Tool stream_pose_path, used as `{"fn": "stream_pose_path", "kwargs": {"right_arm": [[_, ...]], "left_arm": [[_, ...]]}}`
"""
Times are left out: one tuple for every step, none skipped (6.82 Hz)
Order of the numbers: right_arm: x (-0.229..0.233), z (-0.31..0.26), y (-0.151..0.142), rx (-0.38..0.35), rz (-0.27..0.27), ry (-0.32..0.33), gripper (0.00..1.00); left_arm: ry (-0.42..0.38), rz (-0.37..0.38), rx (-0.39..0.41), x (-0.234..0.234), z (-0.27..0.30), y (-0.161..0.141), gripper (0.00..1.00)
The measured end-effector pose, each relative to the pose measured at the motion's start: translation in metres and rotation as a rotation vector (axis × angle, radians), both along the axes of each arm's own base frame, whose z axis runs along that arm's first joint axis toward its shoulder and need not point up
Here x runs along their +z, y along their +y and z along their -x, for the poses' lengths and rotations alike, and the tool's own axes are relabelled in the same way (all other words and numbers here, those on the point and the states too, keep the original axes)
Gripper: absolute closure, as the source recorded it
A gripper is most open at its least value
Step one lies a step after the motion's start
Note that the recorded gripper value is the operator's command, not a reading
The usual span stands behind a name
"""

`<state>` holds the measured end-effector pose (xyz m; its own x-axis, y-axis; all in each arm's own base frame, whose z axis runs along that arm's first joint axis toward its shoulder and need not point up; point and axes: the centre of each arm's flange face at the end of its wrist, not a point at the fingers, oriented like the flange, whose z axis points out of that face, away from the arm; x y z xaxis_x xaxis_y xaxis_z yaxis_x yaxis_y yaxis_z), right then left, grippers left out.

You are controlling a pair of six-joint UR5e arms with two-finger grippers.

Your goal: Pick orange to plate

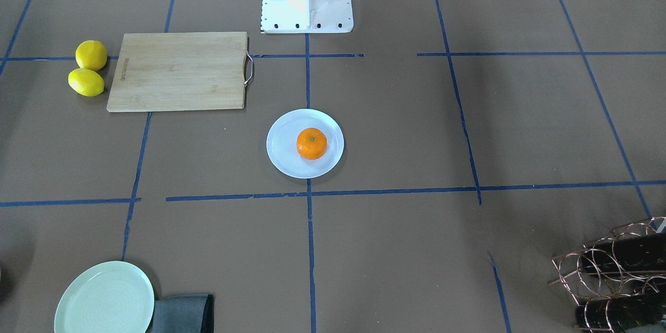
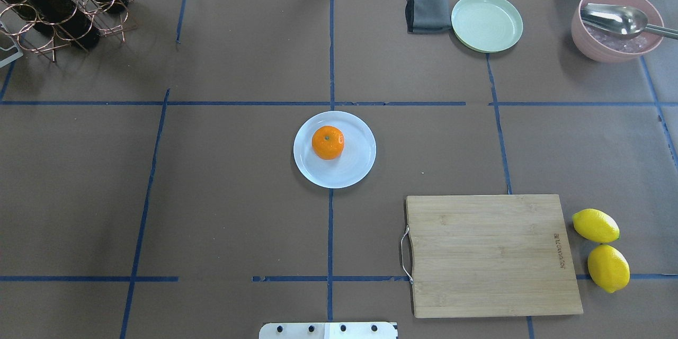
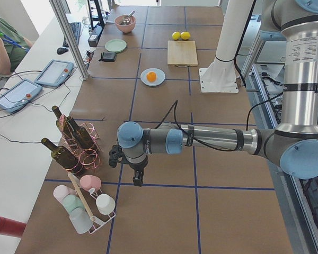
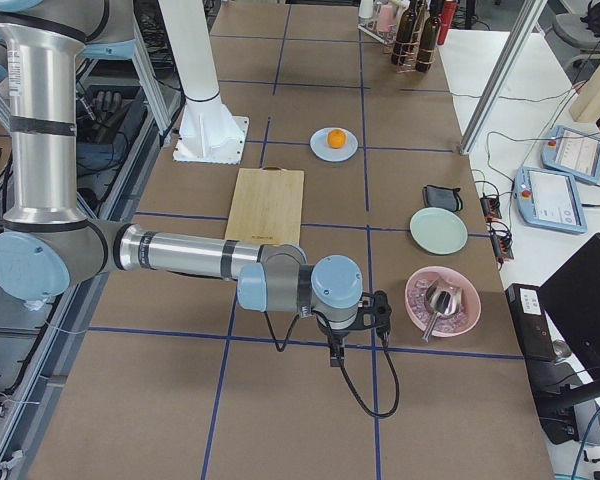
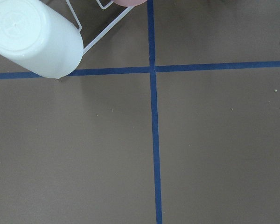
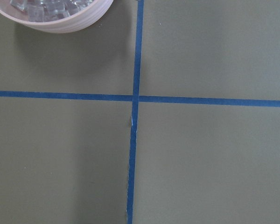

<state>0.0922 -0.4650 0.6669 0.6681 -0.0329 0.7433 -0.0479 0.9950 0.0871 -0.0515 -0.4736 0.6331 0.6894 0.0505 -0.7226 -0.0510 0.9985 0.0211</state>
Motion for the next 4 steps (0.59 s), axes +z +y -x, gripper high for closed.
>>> {"fn": "stream_pose_path", "kwargs": {"right_arm": [[-0.0015, -0.0004, -0.0013, 0.001, 0.006, -0.003, 0.0], [-0.0027, -0.0007, -0.0026, 0.002, 0.014, -0.004, 0.0], [-0.0033, -0.0008, -0.0033, 0.002, 0.018, -0.004, 0.0], [-0.0033, -0.0006, -0.0034, 0.002, 0.021, -0.004, 0.0]], "left_arm": [[0.0, 0.001, 0.0, 0.0007, 0.0, 0.0001, 0.0], [0.0, 0.002, 0.0, 0.0011, 0.0, 0.0001, 0.0], [0.001, 0.002, 0.0, 0.0013, 0.0, 0.0001, 0.0], [0.001, 0.003, 0.001, 0.0014, 0.0, 0.0002, 0.0]]}}
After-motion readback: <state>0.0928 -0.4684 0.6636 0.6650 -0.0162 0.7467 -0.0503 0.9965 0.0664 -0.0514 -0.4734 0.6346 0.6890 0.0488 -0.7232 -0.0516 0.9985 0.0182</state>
